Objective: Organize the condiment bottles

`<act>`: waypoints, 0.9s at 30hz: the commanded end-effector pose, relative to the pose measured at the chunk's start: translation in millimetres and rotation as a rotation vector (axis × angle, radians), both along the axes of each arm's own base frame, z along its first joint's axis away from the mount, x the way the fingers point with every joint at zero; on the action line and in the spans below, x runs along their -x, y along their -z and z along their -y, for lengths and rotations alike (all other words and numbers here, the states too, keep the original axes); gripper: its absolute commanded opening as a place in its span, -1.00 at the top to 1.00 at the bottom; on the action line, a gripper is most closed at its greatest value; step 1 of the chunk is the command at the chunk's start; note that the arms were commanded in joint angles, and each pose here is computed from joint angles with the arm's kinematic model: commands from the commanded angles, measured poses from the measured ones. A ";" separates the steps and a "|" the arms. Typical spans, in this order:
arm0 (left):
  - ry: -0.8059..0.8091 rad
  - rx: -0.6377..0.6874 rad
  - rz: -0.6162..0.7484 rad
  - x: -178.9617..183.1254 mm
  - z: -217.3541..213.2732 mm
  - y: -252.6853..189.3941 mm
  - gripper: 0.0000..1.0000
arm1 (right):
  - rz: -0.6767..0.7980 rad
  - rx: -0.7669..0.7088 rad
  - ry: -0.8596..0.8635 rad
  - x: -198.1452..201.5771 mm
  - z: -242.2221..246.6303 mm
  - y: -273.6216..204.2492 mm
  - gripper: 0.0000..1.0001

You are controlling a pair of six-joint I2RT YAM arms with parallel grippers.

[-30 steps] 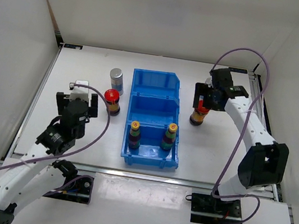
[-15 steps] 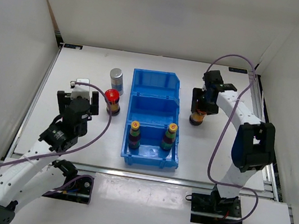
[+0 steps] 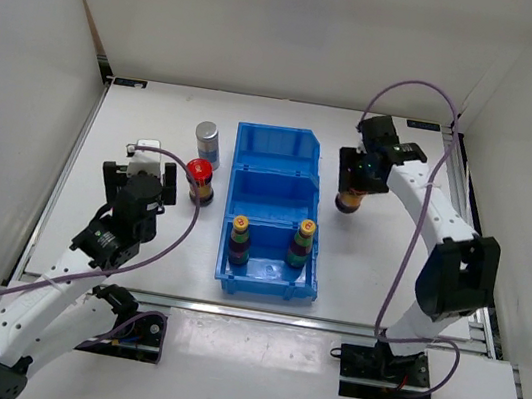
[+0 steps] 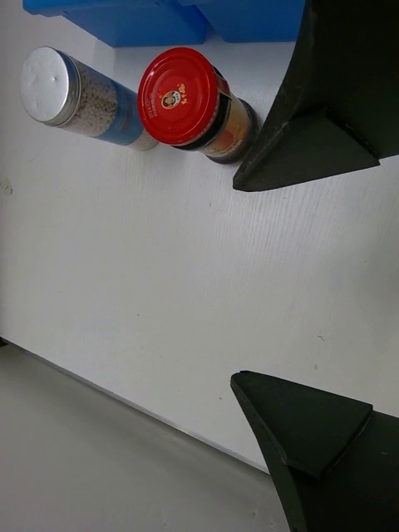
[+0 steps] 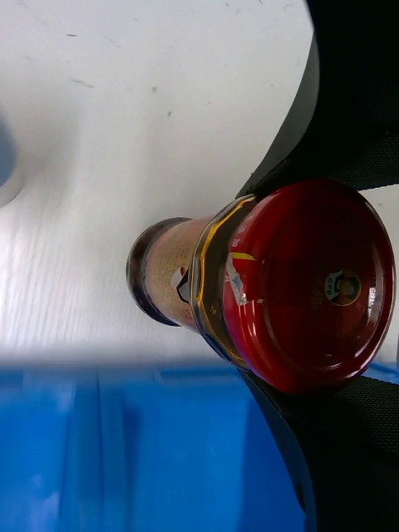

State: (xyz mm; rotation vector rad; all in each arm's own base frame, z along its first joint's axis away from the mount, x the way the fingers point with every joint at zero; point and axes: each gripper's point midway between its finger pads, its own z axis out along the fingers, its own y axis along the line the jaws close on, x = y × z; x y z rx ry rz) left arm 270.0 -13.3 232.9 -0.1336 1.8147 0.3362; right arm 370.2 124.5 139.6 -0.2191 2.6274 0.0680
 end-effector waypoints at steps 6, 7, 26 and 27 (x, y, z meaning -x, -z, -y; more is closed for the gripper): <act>0.008 0.068 0.035 0.4 3.9 -13.6 -1.00 | 0.317 -0.194 -0.333 26.0 -109.3 -131.2 0.62; 0.005 0.081 0.038 1.0 4.1 -15.8 -1.00 | 0.301 -0.192 -0.358 29.9 -119.0 -125.2 0.62; -0.056 0.046 0.057 1.6 -7.2 -9.3 -1.00 | 0.096 -0.103 -0.342 7.0 -145.7 -10.2 0.26; -0.056 0.046 0.057 1.6 -7.2 -9.3 -1.00 | 0.087 -0.087 -0.336 5.3 -144.3 -3.6 0.13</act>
